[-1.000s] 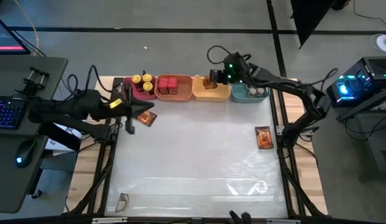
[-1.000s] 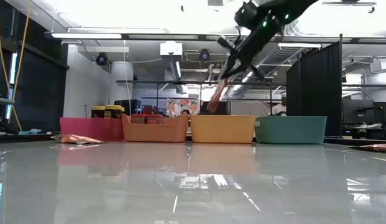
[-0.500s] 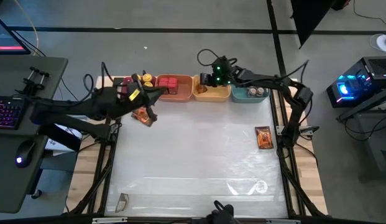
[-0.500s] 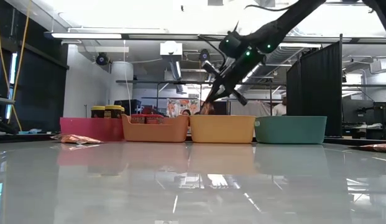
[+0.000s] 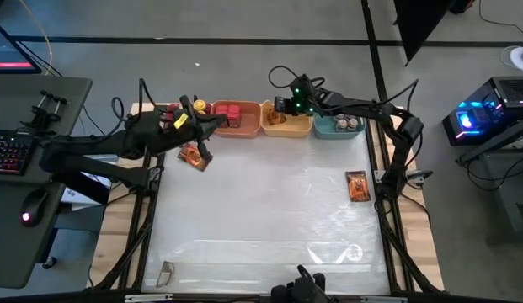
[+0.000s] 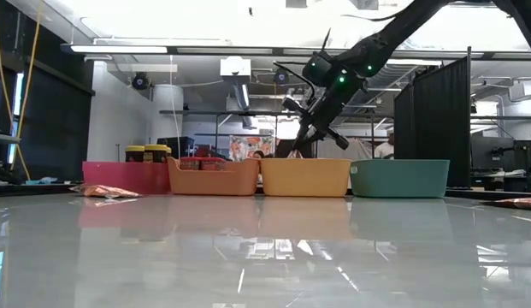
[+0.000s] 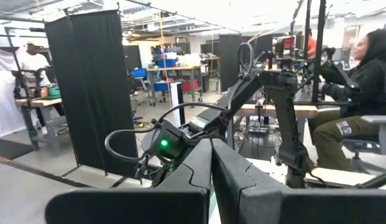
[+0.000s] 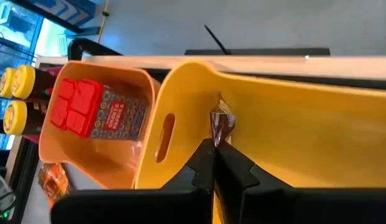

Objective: Sort spices by type
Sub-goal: Put the bottom orange seasoning pack into the yellow bin, then put the top orange seasoning pack into the yellow bin

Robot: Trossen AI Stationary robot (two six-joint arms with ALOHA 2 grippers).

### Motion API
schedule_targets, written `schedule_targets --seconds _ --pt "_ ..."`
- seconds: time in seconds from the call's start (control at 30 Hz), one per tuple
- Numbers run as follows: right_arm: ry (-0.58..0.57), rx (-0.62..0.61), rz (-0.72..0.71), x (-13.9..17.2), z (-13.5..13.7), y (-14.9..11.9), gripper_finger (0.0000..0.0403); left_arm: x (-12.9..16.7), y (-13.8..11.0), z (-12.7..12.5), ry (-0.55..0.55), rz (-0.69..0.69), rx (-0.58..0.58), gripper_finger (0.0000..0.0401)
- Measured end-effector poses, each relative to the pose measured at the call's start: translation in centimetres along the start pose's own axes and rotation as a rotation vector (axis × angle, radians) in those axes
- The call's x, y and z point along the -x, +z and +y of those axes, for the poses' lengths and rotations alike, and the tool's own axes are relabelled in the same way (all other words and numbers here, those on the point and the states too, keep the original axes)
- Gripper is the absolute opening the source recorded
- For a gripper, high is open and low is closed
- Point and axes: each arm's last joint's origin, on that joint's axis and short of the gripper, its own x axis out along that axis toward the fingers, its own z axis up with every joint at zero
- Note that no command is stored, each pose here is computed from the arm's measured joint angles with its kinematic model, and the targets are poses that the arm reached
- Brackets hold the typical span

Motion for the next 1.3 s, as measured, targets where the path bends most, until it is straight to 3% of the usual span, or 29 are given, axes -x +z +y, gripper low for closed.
schedule_targets --seconds 0.23,0.6,0.77,1.1,1.3 --pt "-0.032 -0.032 0.082 0.0 -0.3 -0.7 0.0016 -0.1 -0.2 0.2 -0.012 0.014 -0.018 0.0000" --pt "-0.028 0.059 0.044 0.2 -0.6 0.0 0.0183 -0.2 -0.6 0.4 -0.005 0.050 -0.031 0.0000" --pt "-0.051 0.068 0.039 0.9 -1.4 0.9 0.0233 -0.2 -0.7 0.3 -0.007 0.063 -0.036 0.0000" --pt "-0.099 0.083 0.054 4.3 -2.8 2.5 0.0240 -0.1 -0.9 0.3 -0.009 0.083 -0.047 0.0000" --pt "-0.163 0.312 0.229 9.8 -0.9 -1.0 0.0240 0.1 -1.2 0.5 -0.010 0.125 -0.084 0.0000"
